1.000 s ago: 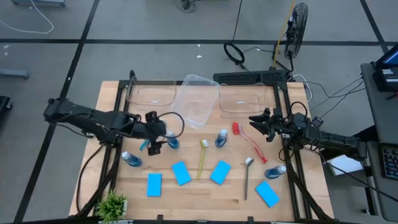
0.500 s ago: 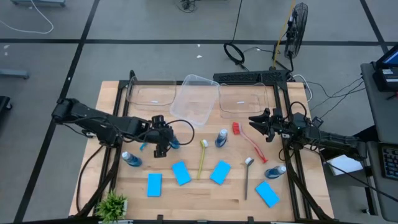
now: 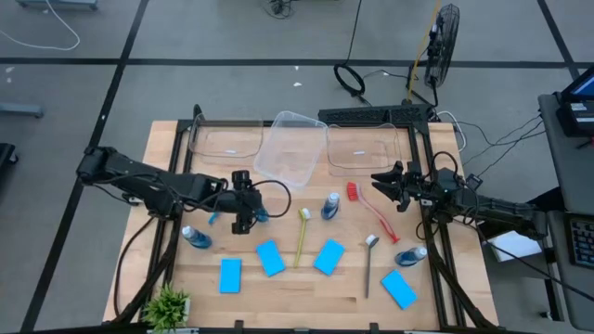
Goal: Pick & Place Kitchen Sink Supplies
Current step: Put the blue soap dispenser into the right transparent bin
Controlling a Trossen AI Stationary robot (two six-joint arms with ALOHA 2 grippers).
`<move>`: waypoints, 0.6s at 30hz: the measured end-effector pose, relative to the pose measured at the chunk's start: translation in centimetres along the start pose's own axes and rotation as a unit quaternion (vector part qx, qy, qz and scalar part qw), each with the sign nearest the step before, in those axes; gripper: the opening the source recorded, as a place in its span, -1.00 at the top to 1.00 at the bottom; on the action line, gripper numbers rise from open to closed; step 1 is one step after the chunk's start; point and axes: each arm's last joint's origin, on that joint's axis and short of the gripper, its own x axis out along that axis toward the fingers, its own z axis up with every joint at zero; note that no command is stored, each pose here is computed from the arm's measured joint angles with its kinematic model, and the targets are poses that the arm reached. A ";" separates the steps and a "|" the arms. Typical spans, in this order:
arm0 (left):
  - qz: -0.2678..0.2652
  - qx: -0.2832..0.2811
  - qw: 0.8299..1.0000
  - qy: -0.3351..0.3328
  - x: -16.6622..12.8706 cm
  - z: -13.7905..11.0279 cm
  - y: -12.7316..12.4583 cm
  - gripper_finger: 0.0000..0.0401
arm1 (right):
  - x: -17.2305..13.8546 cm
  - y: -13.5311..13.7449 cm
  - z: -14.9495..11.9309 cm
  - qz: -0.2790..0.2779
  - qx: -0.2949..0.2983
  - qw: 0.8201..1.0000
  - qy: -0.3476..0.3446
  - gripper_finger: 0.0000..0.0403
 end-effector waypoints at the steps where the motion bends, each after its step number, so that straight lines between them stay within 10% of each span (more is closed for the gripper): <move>1: 0.000 0.000 1.000 0.002 0.0 0.0 0.0 -0.55 | 0.0 0.0 0.0 0.000 0.000 1.000 0.000 0.23; 18: 0.001 -0.006 1.000 0.000 0.8 -0.4 0.4 -0.46 | 0.0 0.0 0.0 -0.001 0.000 1.000 -0.001 0.23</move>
